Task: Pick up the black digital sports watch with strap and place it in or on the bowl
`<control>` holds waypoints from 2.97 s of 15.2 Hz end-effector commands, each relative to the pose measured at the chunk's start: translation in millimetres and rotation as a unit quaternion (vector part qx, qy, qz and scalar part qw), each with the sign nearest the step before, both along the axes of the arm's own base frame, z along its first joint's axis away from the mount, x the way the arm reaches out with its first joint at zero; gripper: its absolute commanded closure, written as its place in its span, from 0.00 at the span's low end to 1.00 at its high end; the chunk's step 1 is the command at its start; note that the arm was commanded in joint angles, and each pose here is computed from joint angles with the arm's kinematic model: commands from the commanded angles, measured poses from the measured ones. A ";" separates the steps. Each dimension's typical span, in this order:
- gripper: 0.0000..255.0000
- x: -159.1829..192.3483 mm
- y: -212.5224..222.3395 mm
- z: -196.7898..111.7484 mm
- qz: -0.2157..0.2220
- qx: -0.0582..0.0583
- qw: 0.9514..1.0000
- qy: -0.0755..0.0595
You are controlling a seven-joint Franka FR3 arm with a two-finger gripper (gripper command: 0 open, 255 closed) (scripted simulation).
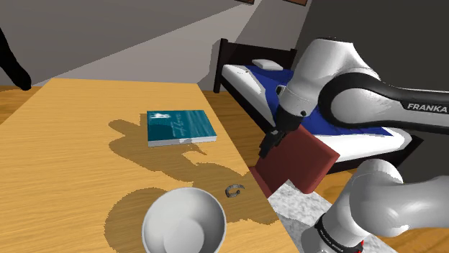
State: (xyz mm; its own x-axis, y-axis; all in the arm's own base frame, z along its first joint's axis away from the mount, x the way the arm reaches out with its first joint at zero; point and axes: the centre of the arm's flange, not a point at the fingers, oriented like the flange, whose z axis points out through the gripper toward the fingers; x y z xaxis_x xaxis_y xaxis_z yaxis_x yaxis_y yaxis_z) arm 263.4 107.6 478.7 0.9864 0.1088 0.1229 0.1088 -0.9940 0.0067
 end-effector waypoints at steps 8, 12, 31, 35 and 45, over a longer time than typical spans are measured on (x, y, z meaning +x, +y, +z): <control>0.00 -9.7 78.0 -93.6 -0.008 0.002 0.999 -0.052; 0.00 -8.8 96.5 -121.1 -0.009 0.002 0.998 -0.064; 1.00 -0.1 96.7 -154.6 -0.009 0.002 0.998 -0.064; 1.00 -0.2 96.7 -154.6 -0.009 0.002 0.998 -0.064; 1.00 -0.1 96.7 -107.2 -0.009 0.002 0.998 -0.064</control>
